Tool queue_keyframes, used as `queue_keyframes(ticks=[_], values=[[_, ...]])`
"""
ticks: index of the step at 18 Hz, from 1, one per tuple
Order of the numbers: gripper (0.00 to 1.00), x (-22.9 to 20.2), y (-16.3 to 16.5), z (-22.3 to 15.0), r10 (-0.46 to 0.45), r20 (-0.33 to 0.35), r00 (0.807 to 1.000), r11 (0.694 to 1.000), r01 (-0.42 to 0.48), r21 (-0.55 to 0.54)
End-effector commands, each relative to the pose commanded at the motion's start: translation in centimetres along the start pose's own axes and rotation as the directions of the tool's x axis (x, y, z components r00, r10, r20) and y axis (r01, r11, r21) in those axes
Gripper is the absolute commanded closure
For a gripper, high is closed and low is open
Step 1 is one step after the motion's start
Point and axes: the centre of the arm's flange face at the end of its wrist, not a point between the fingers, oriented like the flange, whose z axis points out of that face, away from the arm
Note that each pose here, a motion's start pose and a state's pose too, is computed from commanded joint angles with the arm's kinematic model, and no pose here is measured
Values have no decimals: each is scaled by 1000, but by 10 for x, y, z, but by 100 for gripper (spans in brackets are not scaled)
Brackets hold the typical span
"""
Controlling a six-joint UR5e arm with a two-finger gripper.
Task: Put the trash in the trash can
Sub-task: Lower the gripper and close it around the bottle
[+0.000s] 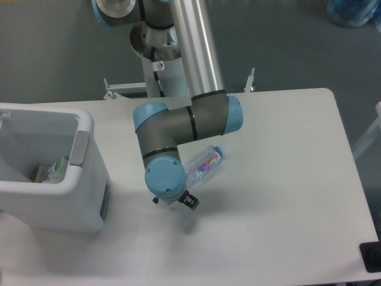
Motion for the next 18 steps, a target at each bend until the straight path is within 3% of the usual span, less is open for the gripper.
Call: queue_keyframes(ticks=[7,14,18], values=[[1,-2,-4,4,-14,-4,1000,1000,14,-4],[51,-8,-10,-1,-64,15,998,998,64,26],[59,-14,-11,-17,-73,33,997,996,71,54]])
